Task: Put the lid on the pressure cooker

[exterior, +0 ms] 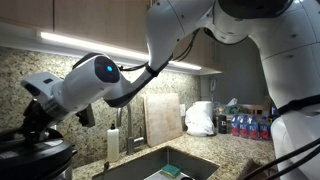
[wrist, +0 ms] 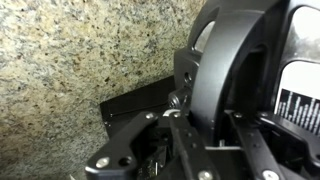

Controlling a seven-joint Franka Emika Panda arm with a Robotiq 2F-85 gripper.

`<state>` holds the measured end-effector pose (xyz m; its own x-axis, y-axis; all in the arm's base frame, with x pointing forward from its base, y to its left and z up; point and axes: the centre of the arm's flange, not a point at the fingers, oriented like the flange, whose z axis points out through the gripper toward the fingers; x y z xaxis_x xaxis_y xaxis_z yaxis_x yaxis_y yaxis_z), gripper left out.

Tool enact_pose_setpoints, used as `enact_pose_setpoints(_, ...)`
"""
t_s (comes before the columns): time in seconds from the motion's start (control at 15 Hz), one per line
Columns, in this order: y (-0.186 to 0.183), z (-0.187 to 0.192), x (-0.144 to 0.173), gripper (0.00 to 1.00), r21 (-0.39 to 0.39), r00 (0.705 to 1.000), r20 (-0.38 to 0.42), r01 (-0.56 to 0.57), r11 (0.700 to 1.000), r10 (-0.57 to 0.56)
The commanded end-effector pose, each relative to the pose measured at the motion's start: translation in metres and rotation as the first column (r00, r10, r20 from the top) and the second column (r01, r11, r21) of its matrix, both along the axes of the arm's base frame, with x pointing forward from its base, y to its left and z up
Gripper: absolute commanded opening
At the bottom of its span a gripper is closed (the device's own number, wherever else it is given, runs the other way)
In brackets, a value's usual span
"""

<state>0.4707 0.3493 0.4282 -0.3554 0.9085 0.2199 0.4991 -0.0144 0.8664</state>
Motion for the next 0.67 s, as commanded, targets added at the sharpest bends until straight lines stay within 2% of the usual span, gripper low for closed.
enact_pose_setpoints(0.0,-0.0088,0.0153,-0.0130,0.05,0.013,0.999,0.024,0.042,0.999,-0.043)
enact_pose_setpoints(0.53,-0.0105,0.0160,-0.0136,0.05,0.007,0.999,0.018,0.028,1.000,-0.028)
enact_pose_setpoints(0.6,-0.0105,0.0159,-0.0136,0.17,0.006,0.999,0.017,0.027,1.000,-0.027)
